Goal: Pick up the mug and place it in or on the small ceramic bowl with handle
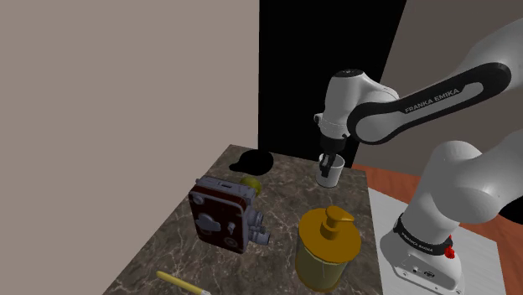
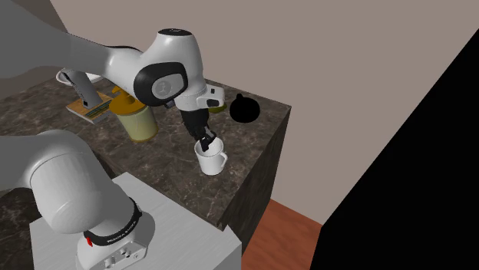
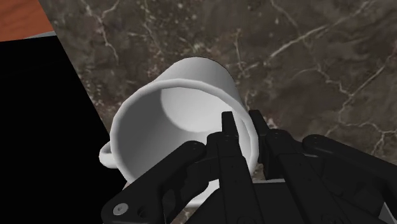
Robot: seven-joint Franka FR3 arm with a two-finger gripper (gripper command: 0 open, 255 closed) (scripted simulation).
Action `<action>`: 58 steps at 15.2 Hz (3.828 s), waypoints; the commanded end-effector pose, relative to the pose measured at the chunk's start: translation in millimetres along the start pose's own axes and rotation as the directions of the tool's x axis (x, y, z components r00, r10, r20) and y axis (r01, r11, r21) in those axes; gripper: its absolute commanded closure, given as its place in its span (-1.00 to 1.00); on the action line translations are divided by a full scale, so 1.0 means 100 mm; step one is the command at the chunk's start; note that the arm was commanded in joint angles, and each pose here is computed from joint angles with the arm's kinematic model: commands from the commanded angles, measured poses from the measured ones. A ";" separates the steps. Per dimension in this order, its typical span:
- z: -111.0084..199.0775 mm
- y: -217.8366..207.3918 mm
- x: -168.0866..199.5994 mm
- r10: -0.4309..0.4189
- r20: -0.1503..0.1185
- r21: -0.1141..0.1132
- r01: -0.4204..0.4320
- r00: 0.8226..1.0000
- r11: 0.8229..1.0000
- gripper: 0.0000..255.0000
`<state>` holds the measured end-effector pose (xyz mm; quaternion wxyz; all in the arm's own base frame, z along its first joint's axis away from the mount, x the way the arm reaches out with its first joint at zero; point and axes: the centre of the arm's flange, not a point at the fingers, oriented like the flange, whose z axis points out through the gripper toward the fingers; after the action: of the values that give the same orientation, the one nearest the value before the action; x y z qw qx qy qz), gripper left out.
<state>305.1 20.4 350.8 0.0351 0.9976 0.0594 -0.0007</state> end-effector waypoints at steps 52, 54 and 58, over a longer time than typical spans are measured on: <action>-1.83 -0.66 2.50 0.000 0.000 0.000 0.000 1.000 1.000 1.00; -1.79 -0.69 2.57 0.000 0.000 0.000 0.000 1.000 1.000 1.00; -1.58 -0.70 2.57 0.000 0.000 0.000 0.000 1.000 1.000 1.00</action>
<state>551.5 131.2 507.3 0.0353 0.9976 0.0594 -0.0012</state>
